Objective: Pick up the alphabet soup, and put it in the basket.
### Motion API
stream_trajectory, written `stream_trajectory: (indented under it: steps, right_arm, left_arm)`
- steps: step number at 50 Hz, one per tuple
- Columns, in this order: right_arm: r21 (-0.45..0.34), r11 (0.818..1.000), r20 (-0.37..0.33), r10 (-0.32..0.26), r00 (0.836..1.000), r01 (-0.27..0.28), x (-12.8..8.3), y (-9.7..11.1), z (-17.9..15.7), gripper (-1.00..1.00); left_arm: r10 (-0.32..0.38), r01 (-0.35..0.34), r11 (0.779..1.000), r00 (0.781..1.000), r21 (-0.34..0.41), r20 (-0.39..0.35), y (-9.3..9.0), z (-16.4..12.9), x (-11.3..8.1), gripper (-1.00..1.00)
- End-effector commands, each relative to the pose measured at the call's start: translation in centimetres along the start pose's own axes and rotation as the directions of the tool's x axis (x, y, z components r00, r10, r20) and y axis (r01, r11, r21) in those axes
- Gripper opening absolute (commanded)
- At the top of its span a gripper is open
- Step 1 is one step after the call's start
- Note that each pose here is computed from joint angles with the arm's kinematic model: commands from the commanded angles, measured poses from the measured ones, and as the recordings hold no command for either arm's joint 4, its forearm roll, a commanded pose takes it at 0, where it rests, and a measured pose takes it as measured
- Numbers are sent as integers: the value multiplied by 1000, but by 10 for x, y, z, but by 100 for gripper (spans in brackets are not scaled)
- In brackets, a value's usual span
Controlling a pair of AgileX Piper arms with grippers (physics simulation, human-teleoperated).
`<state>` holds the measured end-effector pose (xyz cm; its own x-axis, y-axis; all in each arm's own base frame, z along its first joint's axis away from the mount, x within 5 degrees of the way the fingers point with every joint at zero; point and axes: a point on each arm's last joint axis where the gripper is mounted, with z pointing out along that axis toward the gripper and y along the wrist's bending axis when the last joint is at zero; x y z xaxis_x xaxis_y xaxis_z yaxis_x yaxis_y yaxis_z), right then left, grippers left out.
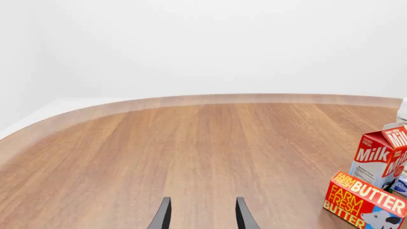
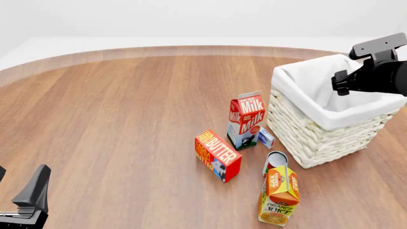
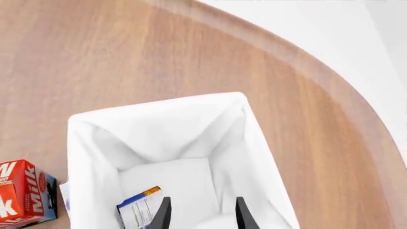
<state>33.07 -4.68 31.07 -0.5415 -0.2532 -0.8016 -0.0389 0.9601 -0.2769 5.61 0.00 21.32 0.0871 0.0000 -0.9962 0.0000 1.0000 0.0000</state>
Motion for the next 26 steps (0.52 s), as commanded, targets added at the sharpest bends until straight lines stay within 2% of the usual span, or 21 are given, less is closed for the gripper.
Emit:
stream_trajectory:
  steps: [1,26]
  right_arm:
    - [5,1000,18,6,1000,-6,-1,0,-17,100]
    - [9,1000,59,-14,998,14,7,6,-46,100]
  left_arm:
    - [0,0,1000,1000,0,0,0,0,0,100]
    - [0,0,1000,1000,0,0,0,0,0,100]
